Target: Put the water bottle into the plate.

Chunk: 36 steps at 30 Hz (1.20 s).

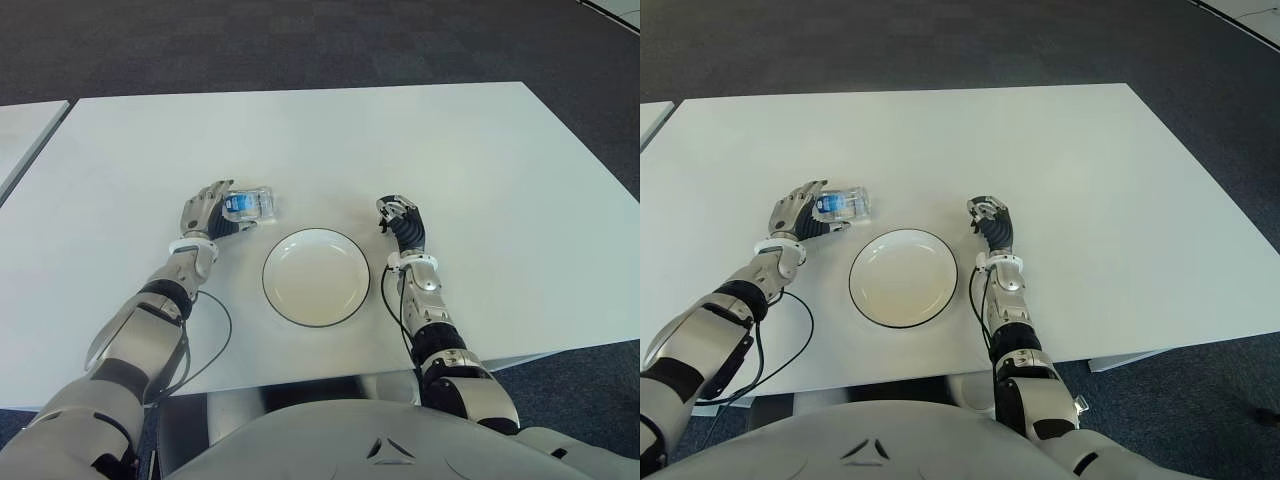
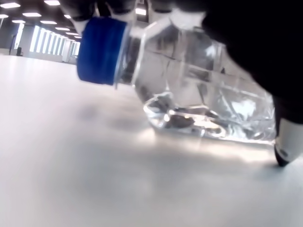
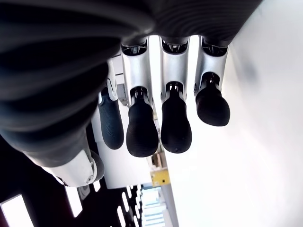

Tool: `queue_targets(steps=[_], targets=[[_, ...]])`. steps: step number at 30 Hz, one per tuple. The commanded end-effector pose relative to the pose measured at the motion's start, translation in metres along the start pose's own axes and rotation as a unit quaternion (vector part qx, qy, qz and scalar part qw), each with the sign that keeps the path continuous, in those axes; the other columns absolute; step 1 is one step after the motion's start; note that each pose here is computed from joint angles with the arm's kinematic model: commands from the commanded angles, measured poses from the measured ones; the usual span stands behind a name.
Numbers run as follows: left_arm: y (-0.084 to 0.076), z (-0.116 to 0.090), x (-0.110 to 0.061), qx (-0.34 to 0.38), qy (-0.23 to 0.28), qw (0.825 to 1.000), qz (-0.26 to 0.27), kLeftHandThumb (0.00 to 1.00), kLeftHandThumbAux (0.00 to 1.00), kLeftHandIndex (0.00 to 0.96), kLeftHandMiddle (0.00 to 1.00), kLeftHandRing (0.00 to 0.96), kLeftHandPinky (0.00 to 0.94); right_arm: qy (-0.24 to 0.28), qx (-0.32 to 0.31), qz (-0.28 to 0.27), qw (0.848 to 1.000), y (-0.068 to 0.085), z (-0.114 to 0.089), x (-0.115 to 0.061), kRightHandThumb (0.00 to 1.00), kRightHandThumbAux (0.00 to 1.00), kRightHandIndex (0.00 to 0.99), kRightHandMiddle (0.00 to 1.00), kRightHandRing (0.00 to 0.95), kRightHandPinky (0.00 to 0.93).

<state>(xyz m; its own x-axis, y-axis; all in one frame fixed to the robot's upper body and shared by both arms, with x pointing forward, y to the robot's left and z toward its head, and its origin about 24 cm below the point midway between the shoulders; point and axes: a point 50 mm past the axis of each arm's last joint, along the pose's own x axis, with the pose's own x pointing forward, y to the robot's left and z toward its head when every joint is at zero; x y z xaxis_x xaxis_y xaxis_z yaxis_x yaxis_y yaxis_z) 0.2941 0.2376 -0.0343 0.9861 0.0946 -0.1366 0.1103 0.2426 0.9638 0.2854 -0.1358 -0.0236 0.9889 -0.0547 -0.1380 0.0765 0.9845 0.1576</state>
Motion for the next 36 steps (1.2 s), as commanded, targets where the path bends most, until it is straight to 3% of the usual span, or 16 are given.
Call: queue_targets(steps=[1, 2, 6, 18, 24, 36], targets=[[-0.0647, -0.0364, -0.0562, 0.077, 0.085, 0.969, -0.218, 0.657, 0.645, 0.306, 0.368, 0.374, 0.396, 0.100, 0.008, -0.026, 0.995, -0.0095, -0.0394, -0.0219, 0.702, 0.728, 0.438, 0.765, 0.747, 0.750], [-0.0649, -0.0368, -0.0565, 0.080, 0.085, 0.968, -0.220, 0.679, 0.664, 0.348, 0.409, 0.409, 0.416, 0.100, 0.008, -0.026, 0.995, -0.0095, -0.0394, -0.0219, 0.703, 0.728, 0.438, 0.765, 0.747, 0.750], [-0.0652, -0.0373, -0.0570, 0.083, 0.083, 0.968, -0.223, 0.801, 0.674, 0.370, 0.492, 0.542, 0.536, 0.099, 0.008, -0.026, 0.995, -0.0097, -0.0394, -0.0220, 0.703, 0.728, 0.438, 0.765, 0.747, 0.750], [-0.0664, -0.0354, -0.0577, 0.047, 0.091, 0.970, -0.219, 0.845, 0.670, 0.394, 0.572, 0.760, 0.767, 0.099, 0.005, -0.025, 0.995, -0.0128, -0.0389, -0.0216, 0.702, 0.728, 0.438, 0.762, 0.744, 0.748], [-0.0646, -0.0340, -0.0552, 0.033, 0.104, 0.973, -0.201, 0.848, 0.669, 0.398, 0.566, 0.823, 0.841, 0.098, 0.006, -0.023, 0.995, -0.0140, -0.0384, -0.0209, 0.703, 0.728, 0.438, 0.762, 0.743, 0.748], [-0.0624, -0.0301, -0.0523, -0.002, 0.118, 0.979, -0.167, 0.851, 0.665, 0.404, 0.558, 0.861, 0.879, 0.099, 0.004, -0.024, 0.995, -0.0155, -0.0375, -0.0199, 0.702, 0.729, 0.438, 0.762, 0.744, 0.749]])
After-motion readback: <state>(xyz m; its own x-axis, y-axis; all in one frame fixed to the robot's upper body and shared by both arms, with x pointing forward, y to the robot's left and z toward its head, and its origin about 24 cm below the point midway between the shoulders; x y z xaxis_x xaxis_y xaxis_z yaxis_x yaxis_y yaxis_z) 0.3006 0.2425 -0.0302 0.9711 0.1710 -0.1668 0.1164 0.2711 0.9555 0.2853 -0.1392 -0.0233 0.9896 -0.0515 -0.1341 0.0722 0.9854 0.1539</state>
